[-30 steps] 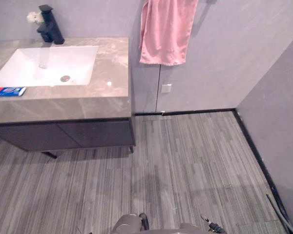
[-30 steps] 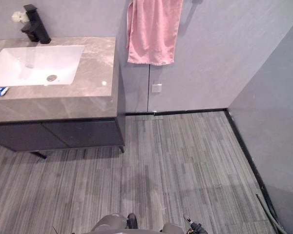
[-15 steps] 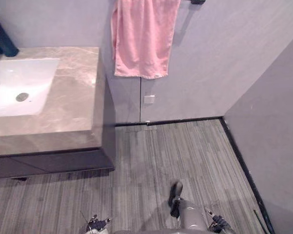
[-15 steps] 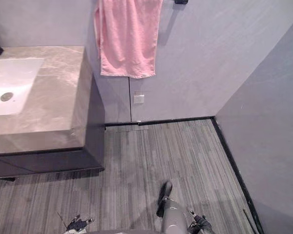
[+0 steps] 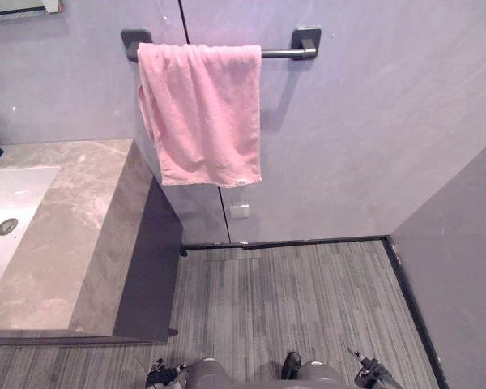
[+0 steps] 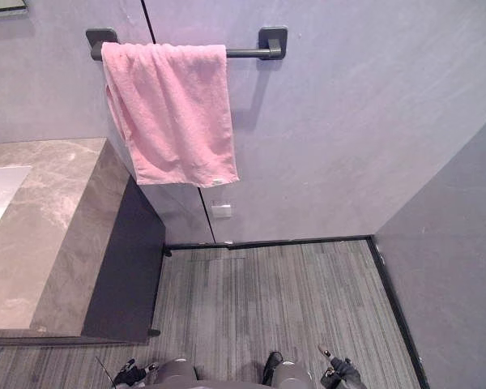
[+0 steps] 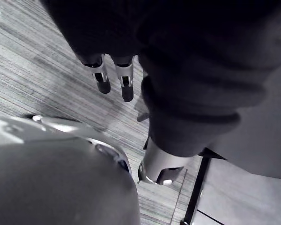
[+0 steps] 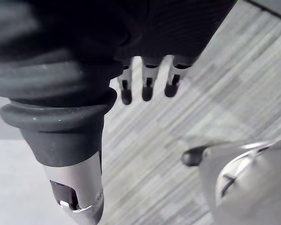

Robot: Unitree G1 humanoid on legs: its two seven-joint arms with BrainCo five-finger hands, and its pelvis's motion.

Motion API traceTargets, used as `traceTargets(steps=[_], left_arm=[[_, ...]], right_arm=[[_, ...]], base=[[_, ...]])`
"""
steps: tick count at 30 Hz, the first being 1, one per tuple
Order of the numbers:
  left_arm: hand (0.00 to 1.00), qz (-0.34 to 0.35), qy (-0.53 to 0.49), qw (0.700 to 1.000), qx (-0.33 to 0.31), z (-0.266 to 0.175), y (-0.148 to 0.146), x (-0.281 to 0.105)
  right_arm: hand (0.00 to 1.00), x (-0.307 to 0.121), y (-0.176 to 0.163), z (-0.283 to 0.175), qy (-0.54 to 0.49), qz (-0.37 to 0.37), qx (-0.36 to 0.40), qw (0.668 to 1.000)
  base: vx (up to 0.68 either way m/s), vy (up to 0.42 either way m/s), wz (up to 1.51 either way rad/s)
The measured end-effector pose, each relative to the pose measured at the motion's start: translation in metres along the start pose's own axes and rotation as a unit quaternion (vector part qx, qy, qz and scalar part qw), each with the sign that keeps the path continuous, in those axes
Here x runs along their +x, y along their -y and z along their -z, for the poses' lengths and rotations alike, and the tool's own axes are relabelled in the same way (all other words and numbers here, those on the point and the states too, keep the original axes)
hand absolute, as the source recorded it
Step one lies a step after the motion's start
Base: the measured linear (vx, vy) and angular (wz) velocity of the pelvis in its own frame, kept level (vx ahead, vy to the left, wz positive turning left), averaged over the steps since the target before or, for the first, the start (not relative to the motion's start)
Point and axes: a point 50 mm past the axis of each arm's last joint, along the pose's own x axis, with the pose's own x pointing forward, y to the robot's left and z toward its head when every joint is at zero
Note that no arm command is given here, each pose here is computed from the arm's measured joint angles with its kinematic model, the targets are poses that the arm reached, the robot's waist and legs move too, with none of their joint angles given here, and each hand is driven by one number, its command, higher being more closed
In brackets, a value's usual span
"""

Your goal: Organize washtable

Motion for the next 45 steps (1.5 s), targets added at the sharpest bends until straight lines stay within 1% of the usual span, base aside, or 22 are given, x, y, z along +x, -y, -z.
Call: traceTargets(steps=[1,3,5,8,12,13,17,22,24,26,29,32,38,41,43,44,45], left_arm=[[0.00,0.004,-0.001,1.000,0.006,0.001,0.002,0.000],[0.00,0.001,-0.010,1.000,0.020,0.007,-0.005,-0.002],[0.00,0.000,-0.009,1.000,0.023,0.006,-0.008,-0.001],[0.00,-0.017,-0.029,0.999,0.010,0.015,-0.017,-0.003],[0.00,-0.027,-0.043,0.999,-0.004,0.023,-0.022,-0.005],[0.00,-0.030,-0.043,0.999,-0.005,0.022,-0.024,-0.005],[0.00,-0.033,-0.036,0.999,0.000,0.018,-0.028,-0.004],[0.00,-0.019,-0.031,0.999,0.017,0.015,-0.026,-0.003],[0.00,-0.026,-0.020,0.999,0.026,0.007,-0.034,-0.002],[0.00,-0.022,-0.017,0.999,0.023,0.006,-0.029,-0.001],[0.00,-0.017,-0.021,0.999,0.018,0.011,-0.021,-0.002],[0.00,-0.017,-0.024,0.999,0.017,0.013,-0.018,-0.003],[0.00,-0.010,-0.017,0.999,0.041,0.008,-0.017,-0.001],[0.00,0.002,0.015,0.999,0.050,-0.010,-0.009,0.002],[0.00,0.009,0.067,0.997,0.032,-0.034,-0.005,0.002],[0.00,0.013,0.119,0.993,0.021,-0.057,-0.005,-0.001],[0.00,0.034,0.167,0.985,0.018,-0.078,-0.002,-0.006]], right_arm=[[0.00,0.000,0.001,-0.002,0.004,0.001,0.000,1.000],[0.00,-0.004,0.006,0.016,-0.016,0.008,0.001,1.000],[0.00,-0.005,0.009,0.025,-0.030,0.012,0.000,0.999],[0.00,-0.005,0.008,0.024,-0.028,0.014,0.002,1.000],[0.00,-0.006,0.001,0.025,-0.027,0.007,0.008,1.000],[0.00,-0.006,-0.002,0.026,-0.028,0.003,0.011,1.000],[0.00,-0.008,0.003,0.034,-0.039,0.010,0.019,0.999],[0.00,-0.009,0.002,0.036,-0.043,0.009,0.017,0.999],[0.00,-0.010,0.001,0.040,-0.048,0.007,0.018,0.999],[0.00,-0.009,0.003,0.039,-0.049,0.012,0.018,0.999],[0.00,-0.007,-0.005,0.029,-0.037,0.001,0.018,0.999],[0.00,-0.006,-0.005,0.027,-0.033,0.001,0.016,0.999],[0.00,-0.005,-0.002,0.023,-0.026,0.003,0.008,1.000],[0.00,-0.005,-0.001,0.022,-0.024,0.004,0.004,1.000],[0.00,-0.005,0.000,0.021,-0.021,0.004,0.003,1.000],[0.00,-0.005,0.000,0.018,-0.014,0.004,0.003,1.000],[0.00,-0.004,-0.002,0.014,-0.007,0.001,0.003,1.000]], base=[[0.20,0.173,0.03],[0.25,0.122,0.32],[0.25,0.123,0.35],[0.16,0.124,0.04],[0.06,0.088,-0.45],[-0.03,0.066,-0.66],[-0.03,0.085,-0.30],[0.07,0.010,0.07],[0.06,-0.090,0.40],[0.09,-0.091,0.27],[0.06,-0.069,0.09],[0.04,-0.068,0.01],[0.02,-0.006,0.06],[-0.02,0.024,0.16],[-0.02,0.020,0.21],[-0.02,0.007,0.16],[-0.02,0.003,0.10]])
